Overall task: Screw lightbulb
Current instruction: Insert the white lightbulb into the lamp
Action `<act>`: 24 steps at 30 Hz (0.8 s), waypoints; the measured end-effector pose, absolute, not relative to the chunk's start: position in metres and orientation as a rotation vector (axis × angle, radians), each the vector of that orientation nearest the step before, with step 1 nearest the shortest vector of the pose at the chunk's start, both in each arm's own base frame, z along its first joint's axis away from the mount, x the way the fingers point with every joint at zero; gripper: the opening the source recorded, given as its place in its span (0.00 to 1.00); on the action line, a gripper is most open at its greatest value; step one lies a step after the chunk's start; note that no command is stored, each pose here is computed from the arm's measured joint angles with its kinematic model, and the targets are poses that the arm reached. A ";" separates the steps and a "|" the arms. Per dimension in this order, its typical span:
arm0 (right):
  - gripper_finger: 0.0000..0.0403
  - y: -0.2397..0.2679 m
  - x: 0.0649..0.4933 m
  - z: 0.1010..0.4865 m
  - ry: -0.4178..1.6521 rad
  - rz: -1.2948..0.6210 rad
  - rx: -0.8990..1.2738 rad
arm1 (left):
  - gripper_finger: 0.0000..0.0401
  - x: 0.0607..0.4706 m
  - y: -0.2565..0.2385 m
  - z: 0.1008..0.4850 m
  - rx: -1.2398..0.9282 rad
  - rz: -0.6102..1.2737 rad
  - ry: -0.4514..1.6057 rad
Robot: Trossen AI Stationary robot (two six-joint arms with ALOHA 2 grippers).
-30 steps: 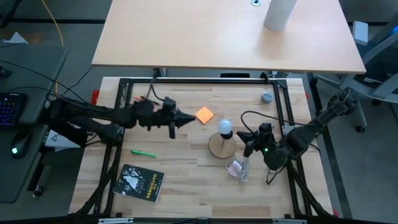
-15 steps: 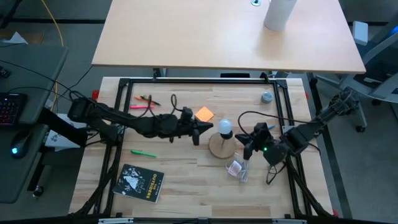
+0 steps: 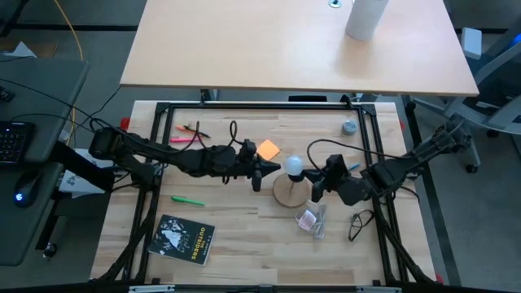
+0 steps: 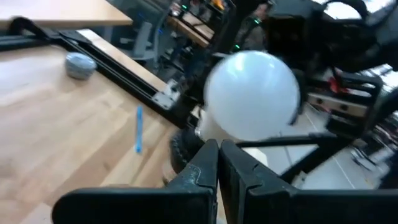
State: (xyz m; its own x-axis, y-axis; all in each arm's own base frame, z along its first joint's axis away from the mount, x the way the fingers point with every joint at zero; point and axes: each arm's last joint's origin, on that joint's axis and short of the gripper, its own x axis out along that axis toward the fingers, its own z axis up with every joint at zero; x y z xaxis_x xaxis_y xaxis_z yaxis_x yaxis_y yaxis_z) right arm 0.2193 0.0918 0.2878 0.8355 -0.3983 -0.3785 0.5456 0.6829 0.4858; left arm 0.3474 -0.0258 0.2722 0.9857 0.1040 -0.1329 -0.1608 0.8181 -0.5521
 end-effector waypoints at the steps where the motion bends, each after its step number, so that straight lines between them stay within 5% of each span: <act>1: 0.00 0.091 0.221 0.287 0.257 -0.532 0.626 | 0.00 0.347 -0.026 0.272 -0.596 0.135 0.103; 24: 0.00 0.089 0.226 0.283 0.296 -0.519 0.633 | 0.00 0.348 -0.012 0.274 -0.585 0.147 0.078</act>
